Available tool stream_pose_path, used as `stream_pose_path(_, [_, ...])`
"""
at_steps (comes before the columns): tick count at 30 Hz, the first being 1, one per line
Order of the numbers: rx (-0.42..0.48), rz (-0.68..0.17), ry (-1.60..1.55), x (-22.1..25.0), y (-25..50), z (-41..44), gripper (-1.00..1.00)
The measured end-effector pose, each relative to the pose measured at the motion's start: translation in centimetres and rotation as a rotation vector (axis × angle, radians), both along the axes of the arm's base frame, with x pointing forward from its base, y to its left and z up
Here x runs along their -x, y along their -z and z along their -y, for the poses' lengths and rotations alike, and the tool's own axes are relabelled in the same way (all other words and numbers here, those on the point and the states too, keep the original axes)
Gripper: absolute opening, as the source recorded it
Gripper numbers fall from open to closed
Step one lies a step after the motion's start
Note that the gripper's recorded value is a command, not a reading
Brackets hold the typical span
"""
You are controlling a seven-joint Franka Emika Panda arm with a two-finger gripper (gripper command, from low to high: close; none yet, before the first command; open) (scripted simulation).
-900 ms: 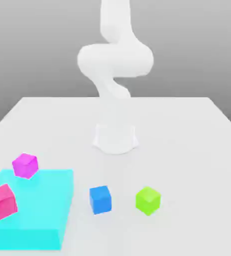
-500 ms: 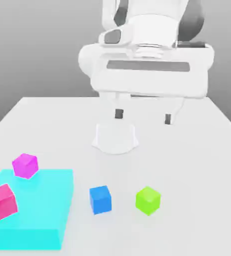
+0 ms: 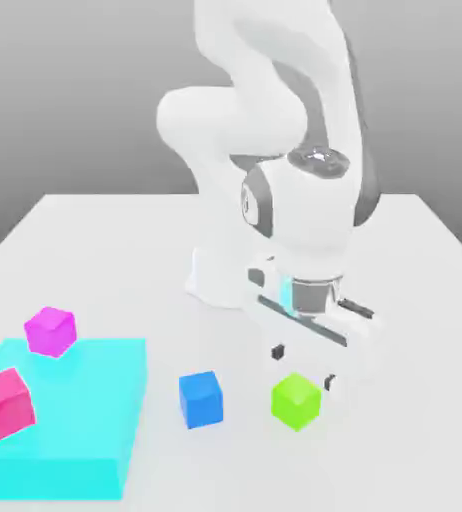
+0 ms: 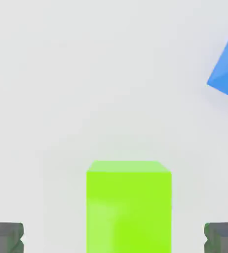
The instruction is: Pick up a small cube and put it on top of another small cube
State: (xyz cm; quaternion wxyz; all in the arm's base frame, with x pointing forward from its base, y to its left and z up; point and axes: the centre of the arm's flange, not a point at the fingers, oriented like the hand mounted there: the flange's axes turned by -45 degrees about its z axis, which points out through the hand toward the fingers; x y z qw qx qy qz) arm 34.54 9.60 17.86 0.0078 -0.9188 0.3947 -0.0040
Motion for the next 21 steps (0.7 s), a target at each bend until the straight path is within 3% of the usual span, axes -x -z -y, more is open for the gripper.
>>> stream_pose_path(10, [0.005,-0.008,-0.003,0.5,4.5,0.2,0.0])
stream_pose_path(11, [0.008,-0.011,-0.004,0.6,5.0,0.3,-1.0])
stream_pose_path(21, [0.002,-0.003,-0.001,0.2,3.8,0.1,-1.0])
